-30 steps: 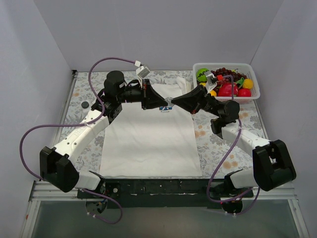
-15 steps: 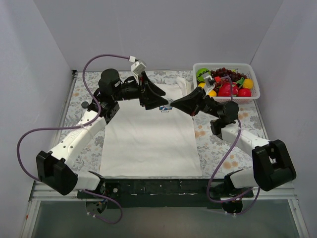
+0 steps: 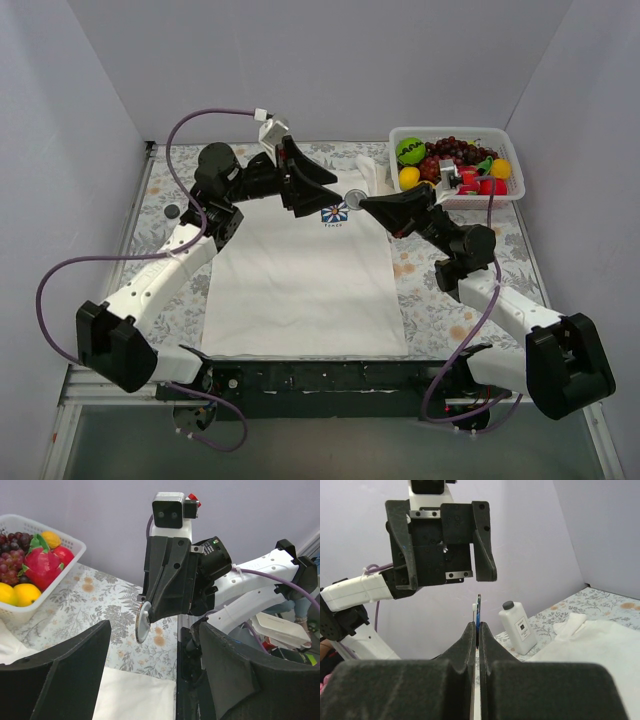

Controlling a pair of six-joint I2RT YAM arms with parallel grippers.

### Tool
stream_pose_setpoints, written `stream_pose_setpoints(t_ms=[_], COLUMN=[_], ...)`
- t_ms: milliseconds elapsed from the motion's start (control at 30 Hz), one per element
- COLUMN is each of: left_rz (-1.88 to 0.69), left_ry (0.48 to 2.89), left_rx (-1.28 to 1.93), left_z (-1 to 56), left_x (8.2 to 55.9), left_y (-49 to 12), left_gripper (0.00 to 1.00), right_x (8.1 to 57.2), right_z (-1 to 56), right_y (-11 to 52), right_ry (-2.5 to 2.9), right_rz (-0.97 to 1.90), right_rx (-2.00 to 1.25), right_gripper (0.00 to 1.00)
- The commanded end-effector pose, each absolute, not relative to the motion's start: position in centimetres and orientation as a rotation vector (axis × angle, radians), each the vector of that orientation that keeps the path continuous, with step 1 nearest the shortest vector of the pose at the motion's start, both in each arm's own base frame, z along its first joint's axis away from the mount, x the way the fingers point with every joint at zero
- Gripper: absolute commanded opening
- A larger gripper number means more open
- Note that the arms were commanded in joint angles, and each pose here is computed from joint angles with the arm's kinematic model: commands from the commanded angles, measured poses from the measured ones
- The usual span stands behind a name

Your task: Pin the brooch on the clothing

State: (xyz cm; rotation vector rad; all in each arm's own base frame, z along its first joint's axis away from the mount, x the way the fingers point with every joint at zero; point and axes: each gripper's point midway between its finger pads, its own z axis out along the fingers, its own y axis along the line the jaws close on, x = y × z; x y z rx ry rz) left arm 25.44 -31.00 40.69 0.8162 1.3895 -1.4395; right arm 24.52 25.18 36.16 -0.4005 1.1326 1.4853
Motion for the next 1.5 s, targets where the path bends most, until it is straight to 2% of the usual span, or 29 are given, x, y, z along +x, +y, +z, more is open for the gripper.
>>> stream_pose_setpoints(t_ms=[0, 300, 433, 600, 633, 700, 900, 933, 1067, 1200, 1233, 1300, 1400, 1467], left_rz=[-1.529, -1.594, -1.617, -1.643, -1.646, -1.646, -1.66, -1.663, -1.666, -1.635, -1.62, -1.552, -1.471, -1.439], left_ry=[1.361, 1.38, 1.386, 1.388, 1.389, 1.382, 1.391, 1.394, 1.382, 1.385, 1.388, 1.42, 1.459, 1.504], left_rx=[0.836, 0.821, 0.822, 0.848, 0.85, 0.855, 0.87, 0.872, 0.878, 0.858, 0.851, 0.821, 0.829, 0.821], left_z=[40.6, 39.2, 39.0, 38.7, 38.6, 38.8, 38.5, 38.4, 38.3, 38.5, 38.5, 38.3, 37.8, 37.0], left_x=[25.4, 25.7, 25.8, 25.6, 25.5, 25.5, 25.5, 25.5, 25.5, 25.8, 26.0, 26.7, 26.8, 26.8], left_y=[-31.7, -32.2, -32.5, -33.0, -33.1, -33.2, -33.7, -33.8, -34.0, -33.9, -33.9, -33.6, -33.1, -32.7], left_gripper=[0.69, 0.51, 0.5, 0.43, 0.37, 0.33, 0.3, 0.27, 0.0, 0.0, 0.0, 0.0, 0.0, 0.0], right_x=[20.8, 20.7, 20.7, 20.9, 20.9, 20.9, 21.0, 21.0, 21.4, 22.0, 22.2, 22.1, 21.9, 21.6], right_z=[42.5, 42.7, 42.9, 42.8, 42.7, 42.8, 42.8, 42.8, 42.5, 41.9, 41.8, 41.4, 41.6, 41.7], right_y=[22.8, 22.7, 22.7, 22.9, 22.8, 22.9, 23.0, 23.0, 23.4, 24.0, 24.2, 24.7, 25.0, 25.1], right_ry=[0.74, 0.734, 0.731, 0.741, 0.743, 0.742, 0.744, 0.745, 0.769, 0.809, 0.823, 0.843, 0.842, 0.836], right_rz=[1.397, 1.398, 1.396, 1.4, 1.4, 1.401, 1.406, 1.411, 1.427, 1.446, 1.452, 1.468, 1.474, 1.475], right_rx=[-0.471, -0.466, -0.472, -0.473, -0.473, -0.473, -0.479, -0.477, -0.486, -0.496, -0.499, -0.54, -0.58, -0.601], right_gripper=[0.01, 0.01, 0.01, 0.01, 0.01, 0.01, 0.01, 0.01, 0.01, 0.02, 0.17, 0.42, 0.57, 0.61])
